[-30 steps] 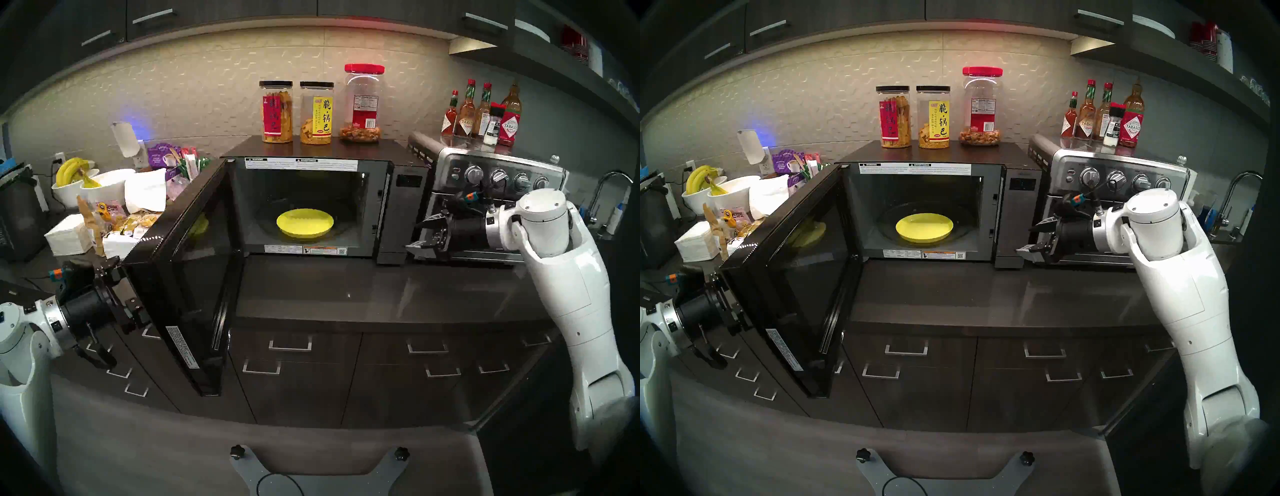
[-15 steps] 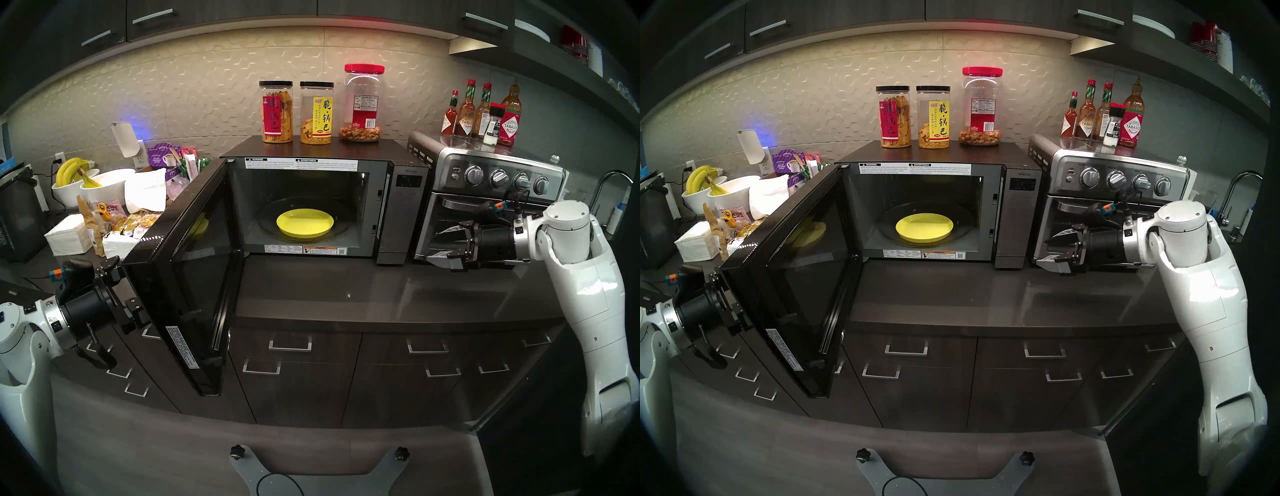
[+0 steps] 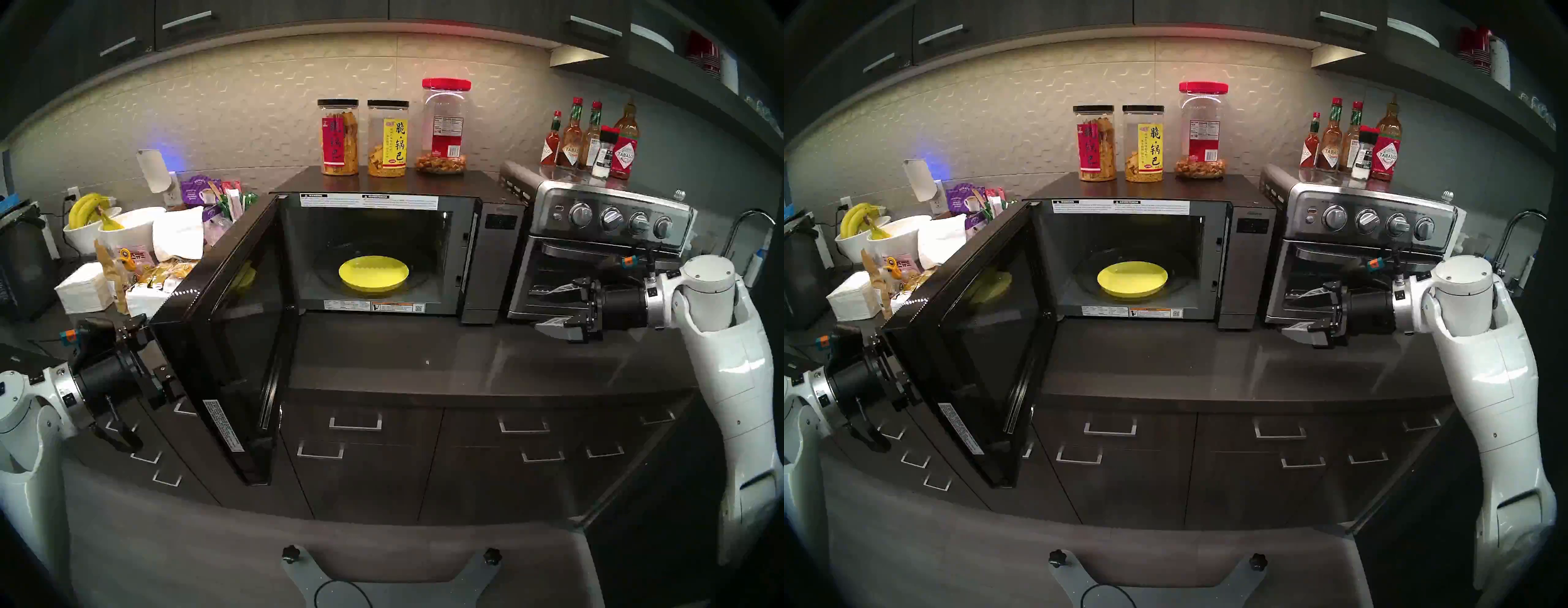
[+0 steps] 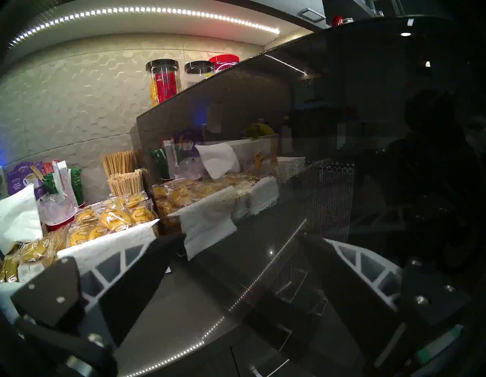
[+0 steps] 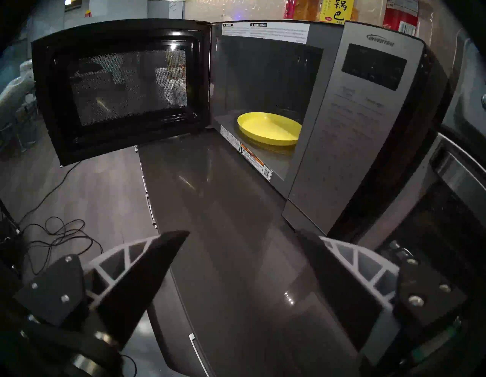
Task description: Open the microwave, put the plate inside, and close the door
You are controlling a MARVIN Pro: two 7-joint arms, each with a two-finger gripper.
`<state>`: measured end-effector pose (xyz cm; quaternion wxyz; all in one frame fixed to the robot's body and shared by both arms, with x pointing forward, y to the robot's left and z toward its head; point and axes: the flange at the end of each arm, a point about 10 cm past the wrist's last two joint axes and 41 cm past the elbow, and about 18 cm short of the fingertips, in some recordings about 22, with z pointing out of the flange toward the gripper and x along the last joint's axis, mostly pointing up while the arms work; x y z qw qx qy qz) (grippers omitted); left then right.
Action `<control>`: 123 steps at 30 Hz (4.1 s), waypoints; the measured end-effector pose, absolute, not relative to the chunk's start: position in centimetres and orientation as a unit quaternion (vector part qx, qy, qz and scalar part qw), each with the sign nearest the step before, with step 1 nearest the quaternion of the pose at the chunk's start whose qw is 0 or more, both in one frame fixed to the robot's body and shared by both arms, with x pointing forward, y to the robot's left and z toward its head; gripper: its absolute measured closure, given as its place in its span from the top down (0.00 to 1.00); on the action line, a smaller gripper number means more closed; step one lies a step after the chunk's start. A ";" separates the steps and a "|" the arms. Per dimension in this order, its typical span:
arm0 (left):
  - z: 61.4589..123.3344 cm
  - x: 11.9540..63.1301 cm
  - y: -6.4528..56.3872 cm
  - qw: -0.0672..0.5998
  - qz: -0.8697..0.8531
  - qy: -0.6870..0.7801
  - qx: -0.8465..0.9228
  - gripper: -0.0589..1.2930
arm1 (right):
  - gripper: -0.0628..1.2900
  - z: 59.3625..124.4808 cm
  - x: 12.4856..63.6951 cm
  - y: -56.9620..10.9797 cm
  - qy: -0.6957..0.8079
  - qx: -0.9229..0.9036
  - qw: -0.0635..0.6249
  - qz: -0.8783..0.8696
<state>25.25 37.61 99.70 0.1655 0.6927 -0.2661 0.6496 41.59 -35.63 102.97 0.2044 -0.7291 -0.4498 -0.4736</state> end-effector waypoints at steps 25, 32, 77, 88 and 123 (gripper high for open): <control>99.7 25.2 37.6 0.166 0.649 -0.266 0.693 0.96 | 0.92 102.4 41.9 -35.9 -0.438 -0.729 0.210 -0.482; 99.7 25.2 37.6 0.166 0.649 -0.266 0.693 0.96 | 0.92 102.3 41.9 -35.9 -0.437 -0.729 0.212 -0.482; 100.6 25.9 39.6 0.193 0.657 -0.240 0.688 0.96 | 0.92 102.3 41.9 -36.0 -0.439 -0.728 0.212 -0.482; 100.8 27.2 37.8 0.243 0.652 -0.245 0.675 0.96 | 0.92 102.4 41.9 -36.0 -0.439 -0.728 0.212 -0.482; 100.4 34.6 26.4 0.254 0.617 -0.230 0.708 0.96 | 0.92 102.4 41.9 -36.0 -0.439 -0.728 0.211 -0.482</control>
